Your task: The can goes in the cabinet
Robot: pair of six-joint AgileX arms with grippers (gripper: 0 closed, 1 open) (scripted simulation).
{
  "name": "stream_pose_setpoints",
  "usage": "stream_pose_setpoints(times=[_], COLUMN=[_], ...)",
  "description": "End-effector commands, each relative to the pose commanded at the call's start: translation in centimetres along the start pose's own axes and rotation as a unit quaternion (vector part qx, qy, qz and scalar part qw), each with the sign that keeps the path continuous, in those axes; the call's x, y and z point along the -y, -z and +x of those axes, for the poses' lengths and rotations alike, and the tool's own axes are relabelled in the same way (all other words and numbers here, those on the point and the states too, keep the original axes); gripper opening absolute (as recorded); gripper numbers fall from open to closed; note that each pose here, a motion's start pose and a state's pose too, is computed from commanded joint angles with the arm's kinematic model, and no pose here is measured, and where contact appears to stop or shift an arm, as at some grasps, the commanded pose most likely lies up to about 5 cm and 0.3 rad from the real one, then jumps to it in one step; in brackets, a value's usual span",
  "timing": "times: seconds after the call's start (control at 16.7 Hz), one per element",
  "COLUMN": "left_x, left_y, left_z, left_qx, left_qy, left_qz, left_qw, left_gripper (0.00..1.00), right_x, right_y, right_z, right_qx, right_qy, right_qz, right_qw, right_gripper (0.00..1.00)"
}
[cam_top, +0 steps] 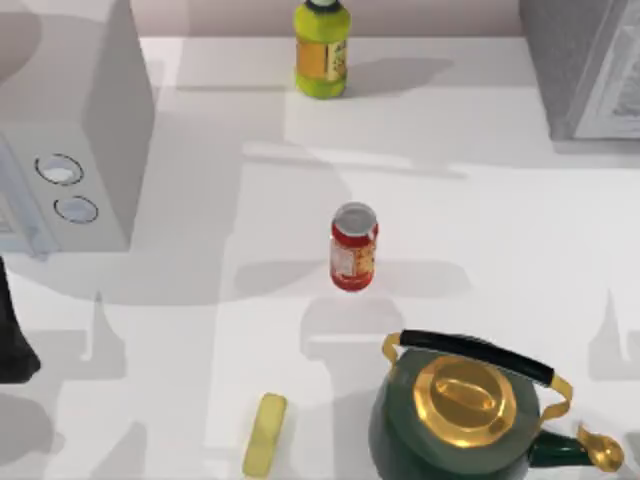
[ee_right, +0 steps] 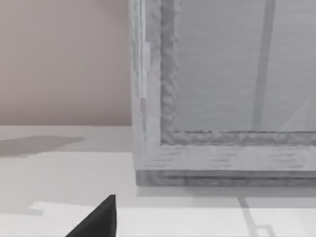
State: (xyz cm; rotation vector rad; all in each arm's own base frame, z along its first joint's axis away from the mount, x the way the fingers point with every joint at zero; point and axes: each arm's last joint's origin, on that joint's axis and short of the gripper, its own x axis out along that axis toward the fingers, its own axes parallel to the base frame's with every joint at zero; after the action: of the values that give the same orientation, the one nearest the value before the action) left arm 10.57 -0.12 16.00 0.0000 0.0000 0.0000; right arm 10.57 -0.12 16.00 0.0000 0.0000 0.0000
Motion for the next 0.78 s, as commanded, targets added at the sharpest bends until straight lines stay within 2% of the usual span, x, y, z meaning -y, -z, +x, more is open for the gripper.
stream_pose_setpoints(times=[0.36,0.6,0.78], left_x=[0.0,0.0,0.0], left_y=[0.0,0.0,0.0], left_z=[0.0,0.0,0.0], left_qx=[0.000,0.000,0.000], left_qy=[0.000,0.000,0.000], left_qz=[0.000,0.000,0.000], left_qw=[1.000,1.000,1.000], left_gripper=[1.00,1.00,1.00], right_x=[-0.6,-2.1,-4.5], right_y=[-1.3,-4.1,-6.1], right_z=[0.3,2.0,4.8], right_qx=[-0.030,-0.107,-0.183], right_qy=[-0.012,-0.030,-0.038], right_qz=[0.019,0.055,0.075], right_qw=[0.999,0.992,0.979], right_gripper=[1.00,1.00,1.00])
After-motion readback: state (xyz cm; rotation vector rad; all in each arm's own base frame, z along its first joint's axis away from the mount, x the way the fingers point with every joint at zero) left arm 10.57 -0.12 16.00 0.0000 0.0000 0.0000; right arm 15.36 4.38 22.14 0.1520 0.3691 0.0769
